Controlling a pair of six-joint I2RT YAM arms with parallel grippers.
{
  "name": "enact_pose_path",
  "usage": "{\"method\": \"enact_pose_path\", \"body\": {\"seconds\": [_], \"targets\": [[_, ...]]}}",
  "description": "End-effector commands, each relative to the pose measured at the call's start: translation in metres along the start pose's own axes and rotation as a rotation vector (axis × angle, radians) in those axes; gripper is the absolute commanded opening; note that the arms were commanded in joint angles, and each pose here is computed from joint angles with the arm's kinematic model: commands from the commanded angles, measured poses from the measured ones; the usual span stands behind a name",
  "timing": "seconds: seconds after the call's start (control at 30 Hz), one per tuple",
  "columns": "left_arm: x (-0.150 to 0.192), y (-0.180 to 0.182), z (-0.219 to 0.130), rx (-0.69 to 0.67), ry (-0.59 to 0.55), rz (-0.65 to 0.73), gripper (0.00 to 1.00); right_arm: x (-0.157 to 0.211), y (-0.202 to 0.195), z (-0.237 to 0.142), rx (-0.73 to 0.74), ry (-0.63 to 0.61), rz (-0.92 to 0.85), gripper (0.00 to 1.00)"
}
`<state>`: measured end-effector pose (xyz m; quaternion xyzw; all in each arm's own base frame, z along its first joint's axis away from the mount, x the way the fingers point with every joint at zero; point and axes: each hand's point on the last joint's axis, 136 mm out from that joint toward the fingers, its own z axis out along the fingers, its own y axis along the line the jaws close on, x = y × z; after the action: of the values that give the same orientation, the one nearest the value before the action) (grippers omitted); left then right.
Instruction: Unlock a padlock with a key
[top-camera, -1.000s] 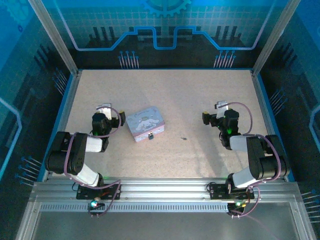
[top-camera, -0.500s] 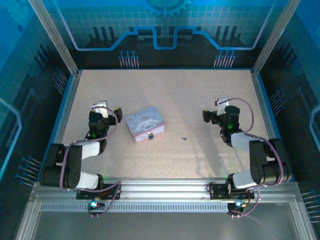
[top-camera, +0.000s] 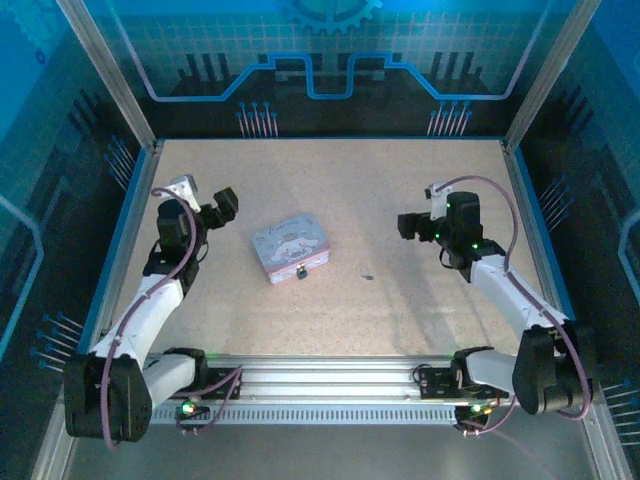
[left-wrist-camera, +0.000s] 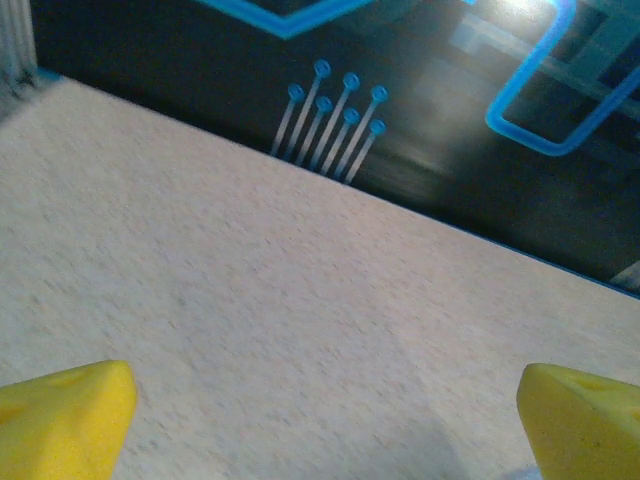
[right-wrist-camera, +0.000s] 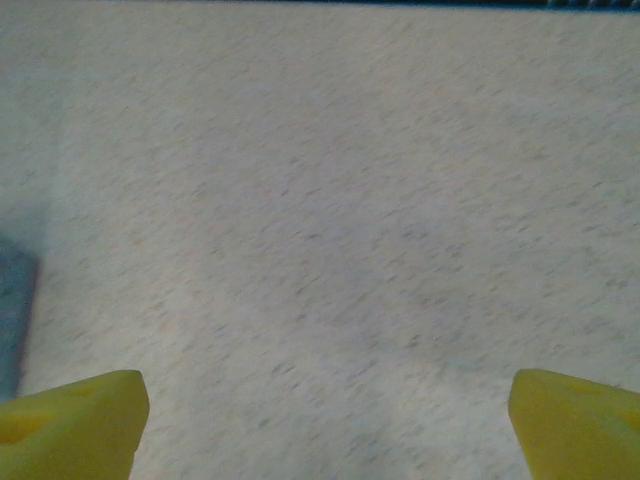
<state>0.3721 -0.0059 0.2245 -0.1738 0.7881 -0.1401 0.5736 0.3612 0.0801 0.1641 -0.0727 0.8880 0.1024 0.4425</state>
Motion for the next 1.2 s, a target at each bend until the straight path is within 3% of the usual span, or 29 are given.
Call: {"method": "enact_pose_path", "body": {"seconds": [0.0,0.17,0.5,0.7,1.17], "targets": [[0.027,-0.023,-0.012,0.102,0.160,-0.153,0.99,0.033,0.031,-0.017,-0.093,0.197,0.016,0.89],[0.053,-0.064,-0.022,0.232,0.262,-0.200,0.99,0.054,0.064,-0.026,-0.161,0.359,-0.028,0.85],[0.083,-0.133,-0.028,0.414,0.376,-0.174,0.98,0.101,0.100,-0.006,-0.264,0.709,-0.161,0.66],[0.090,-0.144,-0.027,0.440,0.397,-0.186,0.98,0.117,0.108,0.015,-0.280,0.831,-0.247,0.59],[0.097,-0.139,-0.027,0.420,0.406,-0.186,0.99,0.141,0.118,0.041,-0.266,0.966,-0.312,0.47]]}}
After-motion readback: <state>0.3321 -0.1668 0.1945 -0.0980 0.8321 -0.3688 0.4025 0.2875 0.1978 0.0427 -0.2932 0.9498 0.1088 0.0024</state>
